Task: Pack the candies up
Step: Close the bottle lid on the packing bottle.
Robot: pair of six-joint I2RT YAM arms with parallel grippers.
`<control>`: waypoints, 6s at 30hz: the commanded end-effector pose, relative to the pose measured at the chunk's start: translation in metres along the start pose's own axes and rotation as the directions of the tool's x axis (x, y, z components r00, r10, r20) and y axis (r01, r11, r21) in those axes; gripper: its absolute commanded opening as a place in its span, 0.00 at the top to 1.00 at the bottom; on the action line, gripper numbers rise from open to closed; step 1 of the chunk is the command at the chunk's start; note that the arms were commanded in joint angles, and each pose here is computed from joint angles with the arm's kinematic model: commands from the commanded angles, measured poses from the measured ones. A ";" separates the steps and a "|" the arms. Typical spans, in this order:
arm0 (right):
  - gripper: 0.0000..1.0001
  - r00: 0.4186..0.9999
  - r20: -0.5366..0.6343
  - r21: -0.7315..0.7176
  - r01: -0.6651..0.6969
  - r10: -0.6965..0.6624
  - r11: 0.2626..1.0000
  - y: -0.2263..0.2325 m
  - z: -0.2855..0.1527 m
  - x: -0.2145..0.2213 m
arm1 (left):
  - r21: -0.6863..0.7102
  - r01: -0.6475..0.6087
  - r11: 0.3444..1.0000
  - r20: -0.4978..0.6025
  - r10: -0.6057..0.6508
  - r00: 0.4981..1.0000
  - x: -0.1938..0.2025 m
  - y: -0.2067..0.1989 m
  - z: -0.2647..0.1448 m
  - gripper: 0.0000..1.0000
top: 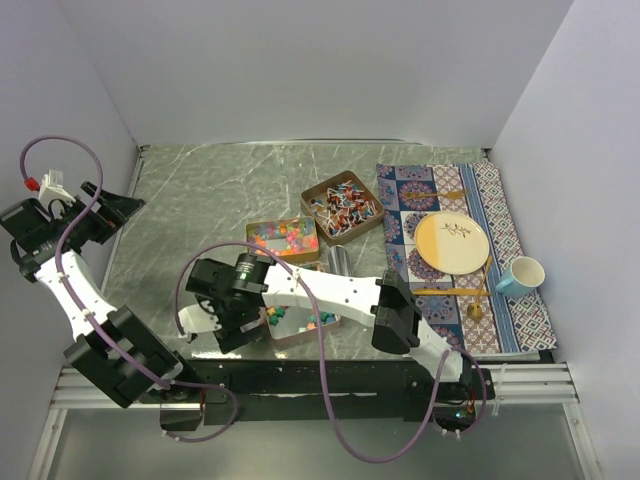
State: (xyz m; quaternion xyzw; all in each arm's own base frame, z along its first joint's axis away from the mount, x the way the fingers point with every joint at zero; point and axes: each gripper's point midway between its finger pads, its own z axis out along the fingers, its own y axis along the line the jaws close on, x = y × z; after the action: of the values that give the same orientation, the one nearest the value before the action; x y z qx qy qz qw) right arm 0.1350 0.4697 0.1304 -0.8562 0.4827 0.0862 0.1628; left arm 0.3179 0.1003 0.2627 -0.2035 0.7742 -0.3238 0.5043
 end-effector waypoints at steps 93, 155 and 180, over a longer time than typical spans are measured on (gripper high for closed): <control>0.00 0.907 0.119 -0.034 -0.402 0.403 0.915 -0.075 0.032 0.049 | 0.237 0.023 0.971 -0.184 0.022 0.983 0.058 -0.021 -0.048 0.24; 0.00 0.864 0.157 -0.018 -0.482 0.478 0.876 -0.085 0.041 0.055 | -0.025 0.339 0.940 -0.693 -0.261 0.672 0.252 -0.013 0.037 0.99; 0.00 0.887 0.085 0.043 -0.458 0.454 0.888 -0.051 -0.035 0.109 | 0.098 0.265 0.959 -0.683 -0.129 0.719 0.242 -0.042 0.034 0.99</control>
State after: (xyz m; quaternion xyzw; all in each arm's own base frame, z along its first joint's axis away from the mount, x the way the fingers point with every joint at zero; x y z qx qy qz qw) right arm 0.2372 0.4056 0.0885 -0.7057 0.6826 0.1291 0.1393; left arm 0.2428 -0.0963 0.1146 -0.1404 0.8390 -0.5077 0.1367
